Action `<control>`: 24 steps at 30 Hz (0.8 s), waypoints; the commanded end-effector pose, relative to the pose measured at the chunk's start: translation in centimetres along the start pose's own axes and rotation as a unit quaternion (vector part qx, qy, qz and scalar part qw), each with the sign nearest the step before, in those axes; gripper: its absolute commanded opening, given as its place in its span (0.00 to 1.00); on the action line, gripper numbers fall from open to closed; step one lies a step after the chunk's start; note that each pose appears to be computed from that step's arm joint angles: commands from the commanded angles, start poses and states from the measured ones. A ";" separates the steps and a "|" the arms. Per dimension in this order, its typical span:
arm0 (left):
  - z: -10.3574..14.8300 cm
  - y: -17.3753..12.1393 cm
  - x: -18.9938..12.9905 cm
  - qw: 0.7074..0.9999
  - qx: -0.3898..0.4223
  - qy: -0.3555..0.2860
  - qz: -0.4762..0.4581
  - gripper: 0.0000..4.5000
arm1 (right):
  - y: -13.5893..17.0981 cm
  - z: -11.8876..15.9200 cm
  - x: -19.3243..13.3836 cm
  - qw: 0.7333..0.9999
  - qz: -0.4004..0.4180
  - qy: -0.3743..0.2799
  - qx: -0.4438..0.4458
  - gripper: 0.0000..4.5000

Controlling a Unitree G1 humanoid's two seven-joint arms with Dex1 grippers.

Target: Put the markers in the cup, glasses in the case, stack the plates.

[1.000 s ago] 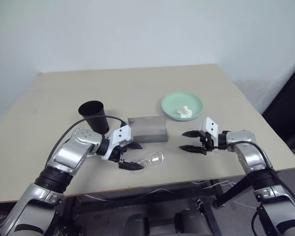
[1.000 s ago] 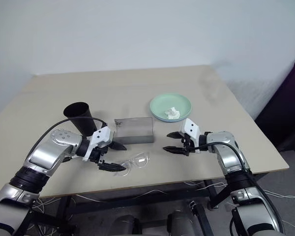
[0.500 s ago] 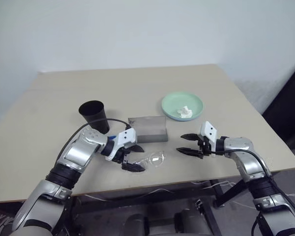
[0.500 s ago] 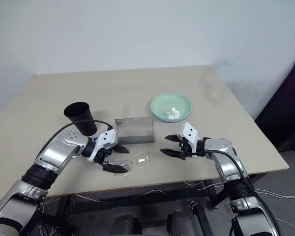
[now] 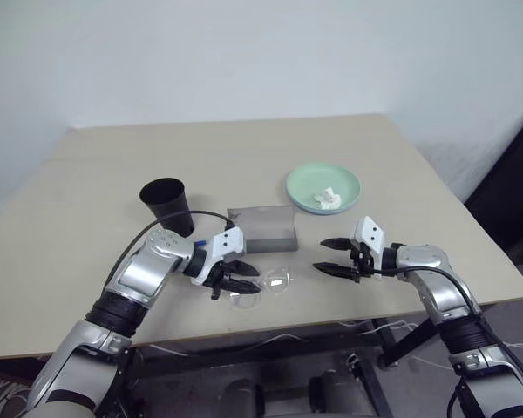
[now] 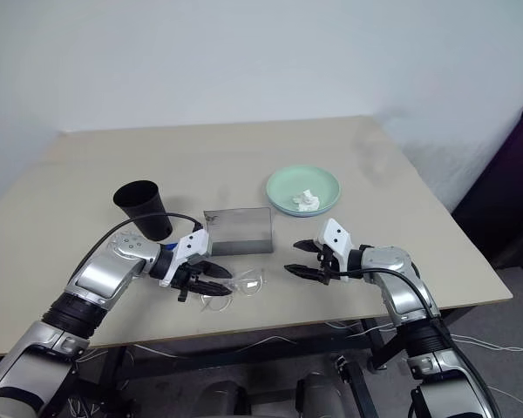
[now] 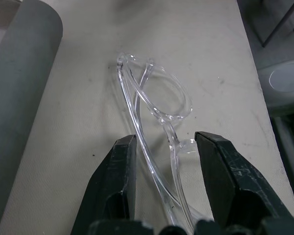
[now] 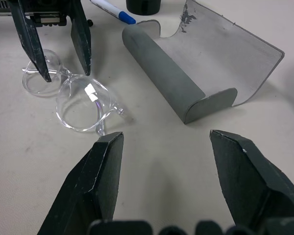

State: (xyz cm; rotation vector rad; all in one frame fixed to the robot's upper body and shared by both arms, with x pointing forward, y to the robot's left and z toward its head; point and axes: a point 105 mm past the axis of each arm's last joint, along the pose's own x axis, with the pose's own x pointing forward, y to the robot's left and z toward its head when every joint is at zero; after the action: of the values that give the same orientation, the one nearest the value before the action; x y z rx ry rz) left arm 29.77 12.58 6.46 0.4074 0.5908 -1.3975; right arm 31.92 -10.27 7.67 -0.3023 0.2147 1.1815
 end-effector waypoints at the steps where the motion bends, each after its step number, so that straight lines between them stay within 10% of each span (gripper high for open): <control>1: 0.9 0.3 -0.7 1.000 0.017 -0.016 0.021 0.42 | -0.1 1.8 -0.1 0.999 0.010 -0.022 -0.021 0.68; 7: 0.9 0.2 -0.6 0.999 0.016 -0.022 0.022 0.42 | 1.8 2.2 -0.8 0.997 0.067 -0.034 0.000 0.68; 14: 1.5 0.0 -0.5 0.999 0.012 -0.039 0.014 0.01 | 2.0 1.9 -0.9 0.997 0.065 -0.030 0.007 0.68; 24: 2.3 -0.3 -1.2 0.999 0.011 -0.053 0.005 0.01 | 1.8 1.8 -0.9 0.998 0.054 -0.030 0.007 0.68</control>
State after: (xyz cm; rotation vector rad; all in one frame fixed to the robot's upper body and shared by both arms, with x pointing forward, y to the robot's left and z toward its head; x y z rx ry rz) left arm 29.44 12.14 7.57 0.3389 0.5416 -1.4066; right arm 29.75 -10.04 8.07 -0.2302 0.2469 1.2909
